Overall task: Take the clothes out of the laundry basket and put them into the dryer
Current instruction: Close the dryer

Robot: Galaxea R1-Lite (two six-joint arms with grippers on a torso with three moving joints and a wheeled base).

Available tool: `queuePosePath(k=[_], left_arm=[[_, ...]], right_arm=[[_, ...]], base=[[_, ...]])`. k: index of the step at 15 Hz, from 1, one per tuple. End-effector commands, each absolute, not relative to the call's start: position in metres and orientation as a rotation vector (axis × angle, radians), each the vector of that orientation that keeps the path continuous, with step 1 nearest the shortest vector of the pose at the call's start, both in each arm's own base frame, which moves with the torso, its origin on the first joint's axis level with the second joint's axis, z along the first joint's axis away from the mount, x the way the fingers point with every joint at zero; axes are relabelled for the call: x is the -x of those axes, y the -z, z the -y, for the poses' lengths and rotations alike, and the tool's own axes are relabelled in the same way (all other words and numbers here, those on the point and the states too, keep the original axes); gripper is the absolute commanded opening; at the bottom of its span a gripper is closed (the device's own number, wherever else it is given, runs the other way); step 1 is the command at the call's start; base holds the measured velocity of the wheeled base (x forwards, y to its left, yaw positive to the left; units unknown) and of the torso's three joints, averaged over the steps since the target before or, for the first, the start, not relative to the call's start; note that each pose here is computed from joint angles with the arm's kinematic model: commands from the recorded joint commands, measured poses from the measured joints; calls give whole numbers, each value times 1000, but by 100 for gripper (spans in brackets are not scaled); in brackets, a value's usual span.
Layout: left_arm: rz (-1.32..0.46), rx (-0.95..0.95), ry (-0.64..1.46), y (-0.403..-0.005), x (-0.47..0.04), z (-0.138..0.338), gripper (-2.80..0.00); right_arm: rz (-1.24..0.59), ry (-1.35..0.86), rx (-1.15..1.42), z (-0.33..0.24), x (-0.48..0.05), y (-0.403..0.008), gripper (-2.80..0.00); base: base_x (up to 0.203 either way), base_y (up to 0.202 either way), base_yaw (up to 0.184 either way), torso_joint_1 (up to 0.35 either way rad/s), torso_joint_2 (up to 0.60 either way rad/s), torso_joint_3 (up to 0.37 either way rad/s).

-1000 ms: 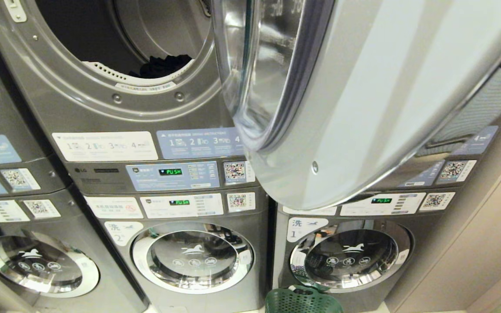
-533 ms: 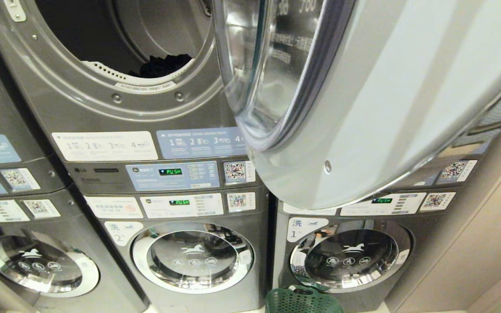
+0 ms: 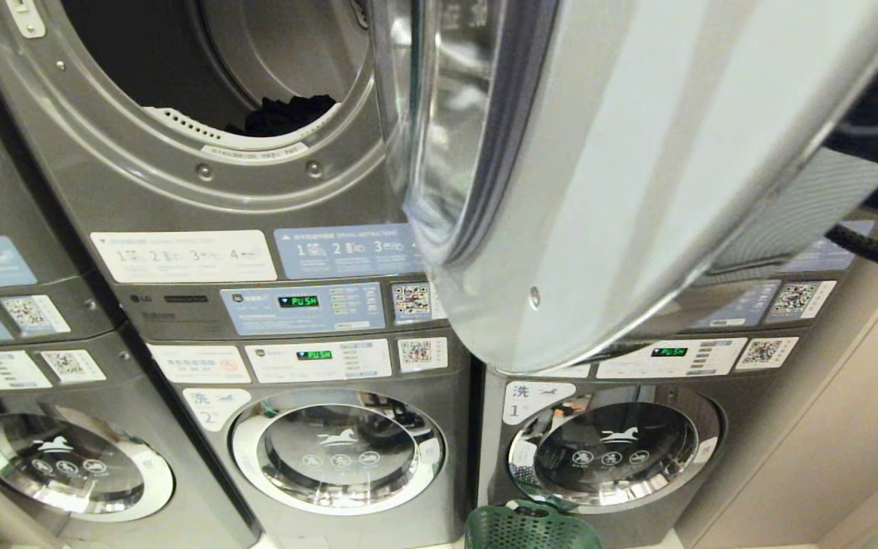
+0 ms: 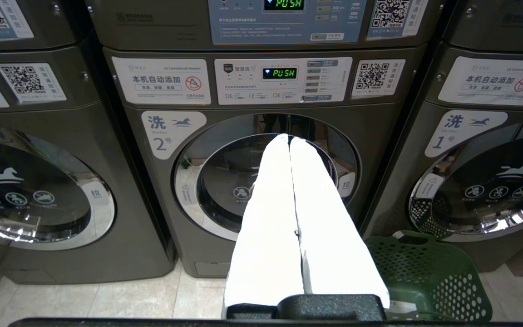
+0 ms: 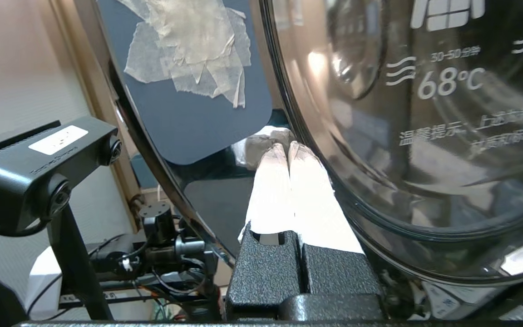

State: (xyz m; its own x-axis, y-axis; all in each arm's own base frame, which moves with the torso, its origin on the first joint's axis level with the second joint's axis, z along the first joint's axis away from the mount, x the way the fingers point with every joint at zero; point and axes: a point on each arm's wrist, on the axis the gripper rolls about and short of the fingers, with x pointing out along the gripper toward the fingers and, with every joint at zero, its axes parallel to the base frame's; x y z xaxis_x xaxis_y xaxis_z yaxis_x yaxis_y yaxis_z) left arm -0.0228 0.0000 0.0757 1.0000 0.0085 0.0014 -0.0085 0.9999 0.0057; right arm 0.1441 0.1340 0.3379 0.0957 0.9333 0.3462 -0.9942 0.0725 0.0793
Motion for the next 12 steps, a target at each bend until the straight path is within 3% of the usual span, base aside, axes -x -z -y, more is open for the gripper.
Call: queuePosePath(k=[1,12], left_arm=[[2,-6,-9,-76,23,0,-280],[2,-6,-9,-76,23,0,-280]], right_arm=[[209,-1498,-336,-150,-148,-336,-280],[213,-1564,-344,-318,-148,-315,-280]], base=[[0,0,0,0,0,0],[0,0,0,0,0,0]])
